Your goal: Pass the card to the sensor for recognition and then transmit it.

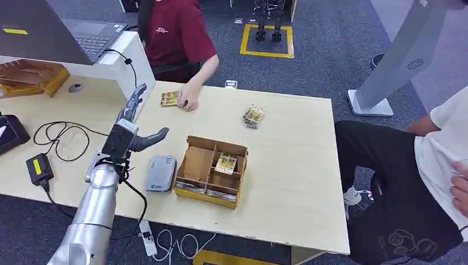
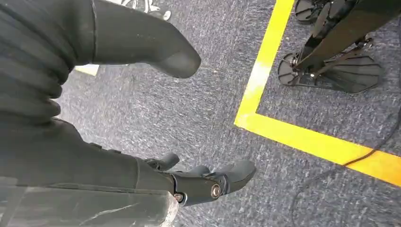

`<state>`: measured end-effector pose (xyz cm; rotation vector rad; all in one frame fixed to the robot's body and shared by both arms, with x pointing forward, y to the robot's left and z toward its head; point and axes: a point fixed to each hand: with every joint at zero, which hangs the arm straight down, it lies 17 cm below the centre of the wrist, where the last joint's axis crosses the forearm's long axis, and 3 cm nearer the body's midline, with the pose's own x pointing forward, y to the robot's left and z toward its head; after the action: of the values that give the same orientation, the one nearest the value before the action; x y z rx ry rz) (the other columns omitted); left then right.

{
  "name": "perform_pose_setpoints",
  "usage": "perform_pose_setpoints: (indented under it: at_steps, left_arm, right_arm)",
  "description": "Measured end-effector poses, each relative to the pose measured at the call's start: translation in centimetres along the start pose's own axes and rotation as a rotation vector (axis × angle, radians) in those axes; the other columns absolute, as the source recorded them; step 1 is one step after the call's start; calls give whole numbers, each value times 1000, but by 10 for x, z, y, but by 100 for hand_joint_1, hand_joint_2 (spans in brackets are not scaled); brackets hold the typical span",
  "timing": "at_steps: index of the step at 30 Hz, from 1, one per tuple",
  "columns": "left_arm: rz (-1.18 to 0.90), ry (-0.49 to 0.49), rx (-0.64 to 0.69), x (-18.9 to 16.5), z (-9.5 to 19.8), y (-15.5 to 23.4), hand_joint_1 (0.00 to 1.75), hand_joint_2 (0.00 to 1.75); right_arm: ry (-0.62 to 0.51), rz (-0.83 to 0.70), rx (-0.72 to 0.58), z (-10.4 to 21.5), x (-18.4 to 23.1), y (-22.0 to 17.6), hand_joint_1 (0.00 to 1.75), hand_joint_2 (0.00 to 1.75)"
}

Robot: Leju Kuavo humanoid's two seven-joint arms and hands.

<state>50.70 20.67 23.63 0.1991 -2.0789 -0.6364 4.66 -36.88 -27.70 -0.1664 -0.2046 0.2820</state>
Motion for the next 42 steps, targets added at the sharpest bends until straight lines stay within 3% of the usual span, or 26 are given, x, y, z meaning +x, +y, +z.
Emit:
perform_pose_setpoints:
  at_steps: [8, 13, 25, 42]
  left_arm:
    - [-219, -139, -235, 23, 55, -61, 0, 175]
    - [-428, -159, -271, 19, 72, -78, 0, 175]
    - [-585, -187, -319, 20, 89, -114, 0, 175]
    - [-545, -172, -366, 12, 102, -125, 0, 175]
  right_arm:
    - [9, -15, -10, 1, -7, -1, 0, 175]
    - [12, -15, -10, 1, -8, 0, 0, 175]
    - [11, -14, -15, 1, -7, -2, 0, 175]
    - [9, -10, -17, 1, -7, -2, 0, 175]
